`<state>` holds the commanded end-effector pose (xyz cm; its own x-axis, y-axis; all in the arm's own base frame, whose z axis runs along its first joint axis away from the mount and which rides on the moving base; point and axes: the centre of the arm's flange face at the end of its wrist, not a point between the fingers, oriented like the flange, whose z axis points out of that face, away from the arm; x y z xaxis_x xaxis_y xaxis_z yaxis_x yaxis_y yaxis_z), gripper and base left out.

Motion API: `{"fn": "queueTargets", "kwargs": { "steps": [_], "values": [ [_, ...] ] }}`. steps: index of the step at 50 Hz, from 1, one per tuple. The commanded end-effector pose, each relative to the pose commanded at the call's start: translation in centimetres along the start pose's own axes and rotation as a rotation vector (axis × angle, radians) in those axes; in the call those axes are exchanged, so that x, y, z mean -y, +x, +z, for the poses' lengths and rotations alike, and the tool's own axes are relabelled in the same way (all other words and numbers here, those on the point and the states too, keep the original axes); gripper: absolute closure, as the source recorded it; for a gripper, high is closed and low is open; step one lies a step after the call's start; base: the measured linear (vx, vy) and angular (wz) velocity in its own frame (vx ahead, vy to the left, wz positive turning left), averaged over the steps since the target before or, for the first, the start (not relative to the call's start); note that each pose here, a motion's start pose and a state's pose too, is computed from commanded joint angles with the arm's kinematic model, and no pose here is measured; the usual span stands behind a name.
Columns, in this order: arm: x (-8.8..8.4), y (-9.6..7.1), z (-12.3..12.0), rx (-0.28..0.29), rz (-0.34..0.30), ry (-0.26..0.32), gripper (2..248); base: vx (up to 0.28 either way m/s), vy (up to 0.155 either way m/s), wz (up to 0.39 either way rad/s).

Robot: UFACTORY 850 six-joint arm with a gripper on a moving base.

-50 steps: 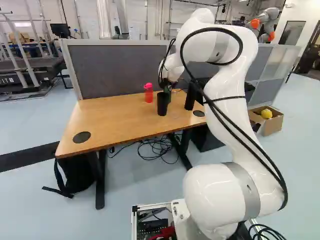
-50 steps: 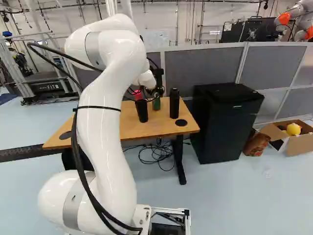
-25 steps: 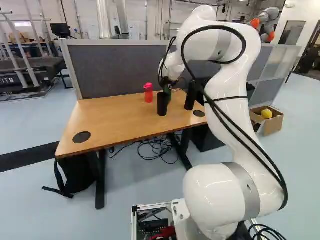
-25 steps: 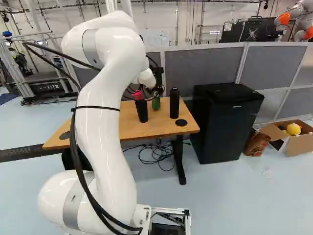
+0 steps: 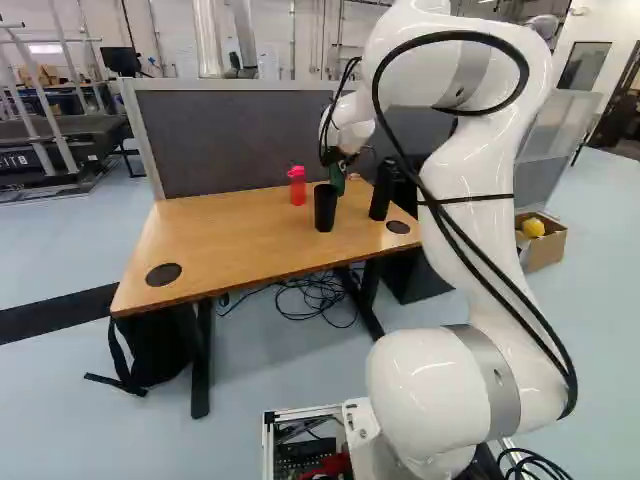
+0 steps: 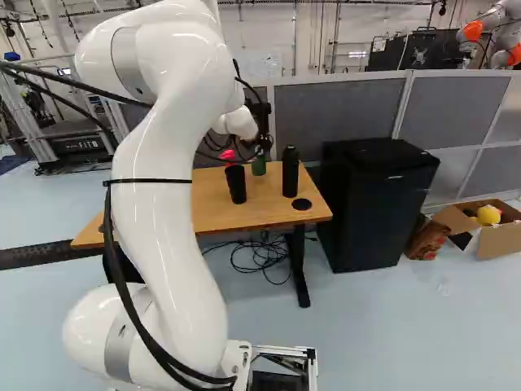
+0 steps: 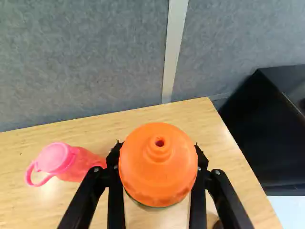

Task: Pick up the green bottle from the table

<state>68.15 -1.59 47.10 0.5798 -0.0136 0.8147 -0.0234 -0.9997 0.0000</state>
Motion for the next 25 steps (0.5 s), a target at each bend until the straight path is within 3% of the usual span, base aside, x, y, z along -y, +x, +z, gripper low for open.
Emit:
{"fn": "queueTargets", "kwargs": {
  "steps": [25],
  "values": [
    [-0.9,1.4,-5.0,-0.110,0.008,-0.012,129,0.000,0.000,0.000]
  ]
}}
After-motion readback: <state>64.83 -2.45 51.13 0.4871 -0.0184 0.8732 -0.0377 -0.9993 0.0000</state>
